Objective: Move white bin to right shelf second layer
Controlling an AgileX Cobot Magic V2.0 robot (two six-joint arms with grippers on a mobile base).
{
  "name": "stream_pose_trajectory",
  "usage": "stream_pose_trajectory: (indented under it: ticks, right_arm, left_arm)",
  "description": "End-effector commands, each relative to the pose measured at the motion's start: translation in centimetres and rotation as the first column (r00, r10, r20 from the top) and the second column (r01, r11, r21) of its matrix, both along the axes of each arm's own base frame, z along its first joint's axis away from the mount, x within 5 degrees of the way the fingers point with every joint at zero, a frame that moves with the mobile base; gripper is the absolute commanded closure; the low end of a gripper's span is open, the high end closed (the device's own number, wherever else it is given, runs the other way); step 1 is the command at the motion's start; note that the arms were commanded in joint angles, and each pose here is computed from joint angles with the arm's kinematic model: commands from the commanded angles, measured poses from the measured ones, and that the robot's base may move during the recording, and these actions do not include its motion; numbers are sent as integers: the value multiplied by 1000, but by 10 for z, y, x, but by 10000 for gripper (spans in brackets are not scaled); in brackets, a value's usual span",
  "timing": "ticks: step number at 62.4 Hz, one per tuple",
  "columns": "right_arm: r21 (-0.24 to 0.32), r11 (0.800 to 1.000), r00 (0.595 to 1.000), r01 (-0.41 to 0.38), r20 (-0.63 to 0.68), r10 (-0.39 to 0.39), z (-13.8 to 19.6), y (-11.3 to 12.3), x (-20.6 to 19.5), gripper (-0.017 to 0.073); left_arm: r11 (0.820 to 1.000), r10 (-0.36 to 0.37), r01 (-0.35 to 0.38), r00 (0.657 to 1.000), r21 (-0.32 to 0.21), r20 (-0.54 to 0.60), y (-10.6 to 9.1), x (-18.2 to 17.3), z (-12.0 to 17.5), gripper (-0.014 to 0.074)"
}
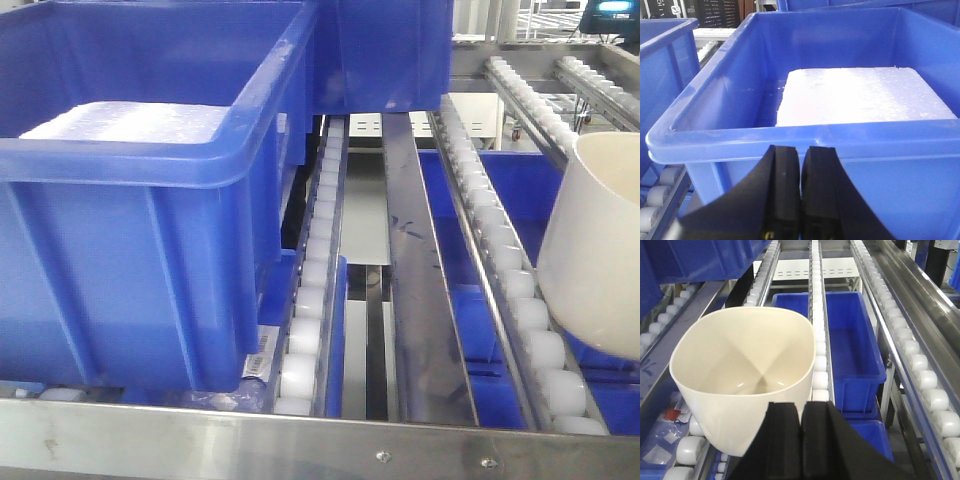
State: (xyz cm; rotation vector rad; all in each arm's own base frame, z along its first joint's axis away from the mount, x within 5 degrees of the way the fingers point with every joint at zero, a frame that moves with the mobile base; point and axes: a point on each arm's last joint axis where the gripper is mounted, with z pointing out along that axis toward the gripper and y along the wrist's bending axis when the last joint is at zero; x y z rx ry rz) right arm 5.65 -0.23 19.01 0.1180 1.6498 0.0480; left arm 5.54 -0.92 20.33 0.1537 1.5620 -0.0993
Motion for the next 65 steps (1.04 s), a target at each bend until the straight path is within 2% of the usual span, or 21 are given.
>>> stream_pose_trajectory:
  ticks: [1,65]
  right_arm:
    - [-9,1000,989,5,146,-4,17,0,-2,511]
    - [-9,1000,990,5,138,-4,16,0,-2,511]
  left_arm:
    - [1000,-1,2,998,-19,60,0,0,-4,509]
    - [1000,-1,2,998,-19,60,0,0,-4,509]
